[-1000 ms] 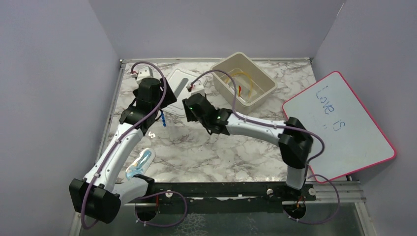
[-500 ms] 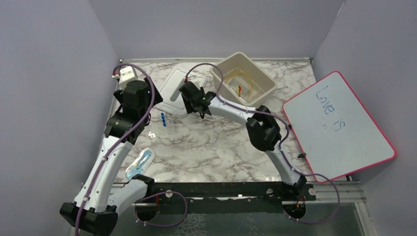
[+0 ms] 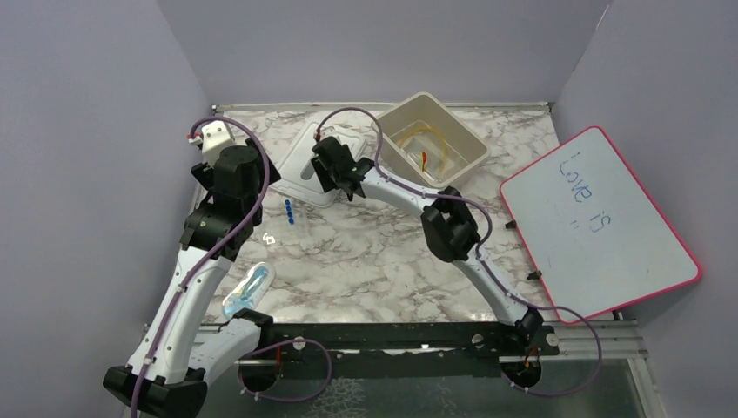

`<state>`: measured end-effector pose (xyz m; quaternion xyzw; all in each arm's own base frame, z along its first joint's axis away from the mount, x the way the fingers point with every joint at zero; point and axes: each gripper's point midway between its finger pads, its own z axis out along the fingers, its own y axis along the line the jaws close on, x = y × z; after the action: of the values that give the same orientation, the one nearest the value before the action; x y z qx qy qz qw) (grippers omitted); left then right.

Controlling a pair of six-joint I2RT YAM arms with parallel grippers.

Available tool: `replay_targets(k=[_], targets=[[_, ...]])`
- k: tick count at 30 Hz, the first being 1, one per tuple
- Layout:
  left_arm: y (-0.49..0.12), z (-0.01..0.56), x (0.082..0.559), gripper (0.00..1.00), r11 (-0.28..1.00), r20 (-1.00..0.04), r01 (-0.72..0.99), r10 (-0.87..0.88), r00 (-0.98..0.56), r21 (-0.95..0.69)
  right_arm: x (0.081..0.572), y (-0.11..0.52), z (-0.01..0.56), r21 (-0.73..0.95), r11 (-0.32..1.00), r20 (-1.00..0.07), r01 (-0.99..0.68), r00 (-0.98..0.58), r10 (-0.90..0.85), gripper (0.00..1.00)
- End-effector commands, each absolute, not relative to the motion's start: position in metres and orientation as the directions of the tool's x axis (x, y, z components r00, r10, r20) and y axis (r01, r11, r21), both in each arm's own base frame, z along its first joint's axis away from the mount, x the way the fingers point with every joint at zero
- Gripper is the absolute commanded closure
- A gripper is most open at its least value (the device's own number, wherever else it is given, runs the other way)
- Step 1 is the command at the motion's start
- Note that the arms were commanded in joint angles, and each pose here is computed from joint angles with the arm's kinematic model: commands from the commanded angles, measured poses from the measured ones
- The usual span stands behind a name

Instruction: Organize the chemistry lab equipment

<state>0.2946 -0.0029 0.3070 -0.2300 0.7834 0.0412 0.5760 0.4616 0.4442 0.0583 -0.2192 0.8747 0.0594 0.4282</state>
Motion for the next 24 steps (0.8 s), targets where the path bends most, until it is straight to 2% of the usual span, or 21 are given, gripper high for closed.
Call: replay_targets(k=[1, 10, 19, 24], targets=[[0.003, 0.319, 0.291, 0.15, 0.879, -0.927, -0.425, -0.322, -0.190, -0.218, 0.468, 0.441, 0.046, -0.144, 0.886, -0.758, -0.441, -0.527, -0.385, 0.36], [-0.006, 0.309, 0.299, 0.15, 0.889, -0.918, -0.404, -0.327, -0.224, -0.218, 0.464, 0.381, 0.018, -0.192, 0.924, -0.687, -0.331, -0.627, -0.367, 0.48], [-0.009, 0.303, 0.301, 0.15, 0.894, -0.915, -0.392, -0.326, -0.237, -0.217, 0.466, 0.344, 0.007, -0.190, 0.931, -0.653, -0.311, -0.669, -0.356, 0.47], [-0.010, 0.302, 0.302, 0.15, 0.897, -0.914, -0.386, -0.325, -0.243, -0.216, 0.471, 0.329, 0.009, -0.193, 0.916, -0.649, -0.352, -0.654, -0.388, 0.48]])
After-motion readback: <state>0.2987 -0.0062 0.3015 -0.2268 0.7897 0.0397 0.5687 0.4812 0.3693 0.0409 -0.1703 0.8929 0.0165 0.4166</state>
